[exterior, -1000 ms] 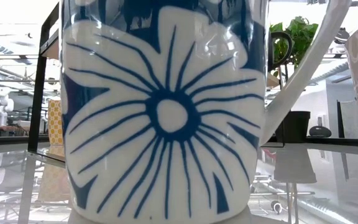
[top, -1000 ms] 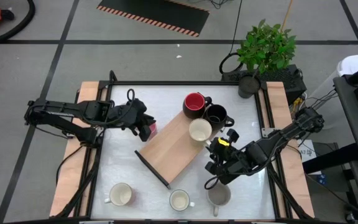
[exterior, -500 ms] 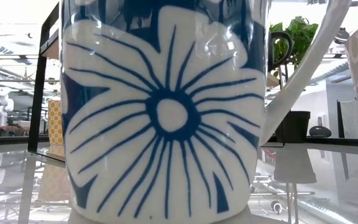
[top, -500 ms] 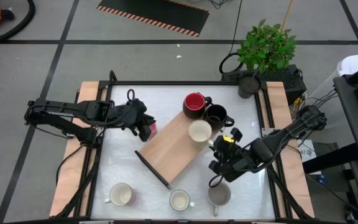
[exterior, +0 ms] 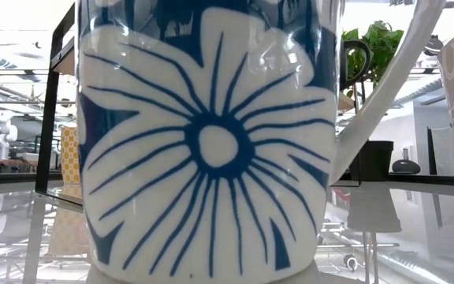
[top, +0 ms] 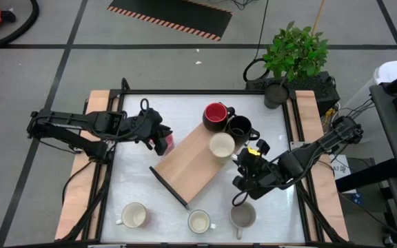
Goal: Place coffee mugs
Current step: Put the white mug on top of the shelf, then put the pink mug on top of the shelf
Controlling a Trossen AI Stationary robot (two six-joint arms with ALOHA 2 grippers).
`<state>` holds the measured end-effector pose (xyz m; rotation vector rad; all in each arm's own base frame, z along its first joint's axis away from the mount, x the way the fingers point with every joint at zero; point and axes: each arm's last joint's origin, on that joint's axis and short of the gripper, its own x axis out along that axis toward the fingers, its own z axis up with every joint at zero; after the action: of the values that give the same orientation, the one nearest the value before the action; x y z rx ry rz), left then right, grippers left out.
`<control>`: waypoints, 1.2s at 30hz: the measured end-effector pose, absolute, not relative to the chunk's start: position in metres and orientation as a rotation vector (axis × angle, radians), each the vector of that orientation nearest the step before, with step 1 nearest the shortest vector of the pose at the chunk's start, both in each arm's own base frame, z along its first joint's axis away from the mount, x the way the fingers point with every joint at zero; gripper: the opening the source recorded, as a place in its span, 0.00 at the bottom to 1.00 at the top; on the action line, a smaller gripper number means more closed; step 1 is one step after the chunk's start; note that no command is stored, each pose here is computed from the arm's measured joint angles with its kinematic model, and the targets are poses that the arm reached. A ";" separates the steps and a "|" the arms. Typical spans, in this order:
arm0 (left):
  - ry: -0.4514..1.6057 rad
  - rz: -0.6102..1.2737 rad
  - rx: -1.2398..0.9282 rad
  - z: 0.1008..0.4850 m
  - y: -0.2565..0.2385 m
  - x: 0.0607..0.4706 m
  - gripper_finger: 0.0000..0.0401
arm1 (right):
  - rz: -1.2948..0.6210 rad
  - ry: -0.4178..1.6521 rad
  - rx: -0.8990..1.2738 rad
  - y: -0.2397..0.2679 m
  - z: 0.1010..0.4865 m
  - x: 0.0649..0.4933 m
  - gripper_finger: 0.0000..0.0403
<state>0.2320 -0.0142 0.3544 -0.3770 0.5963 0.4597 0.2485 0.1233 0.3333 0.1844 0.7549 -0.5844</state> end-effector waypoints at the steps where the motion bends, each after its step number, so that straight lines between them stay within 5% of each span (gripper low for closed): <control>1: 0.596 0.460 -0.378 0.354 -0.014 0.232 0.20 | -0.587 0.762 0.177 0.123 0.333 0.248 0.19; 9: 0.594 0.461 -0.381 0.355 -0.014 0.232 0.20 | -0.611 0.759 0.155 0.120 0.333 0.247 0.21; 23: 0.620 0.410 -0.348 0.354 -0.015 0.232 0.20 | -0.558 0.770 0.248 0.115 0.346 0.235 0.49; 36: 0.809 0.384 -0.376 0.343 0.004 0.223 0.20 | -0.452 0.665 0.405 0.093 0.386 0.195 0.51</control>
<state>0.2227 0.0035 0.3429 -0.3756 0.8087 0.3837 0.1947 0.0934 0.3855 0.4048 0.6654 -0.4516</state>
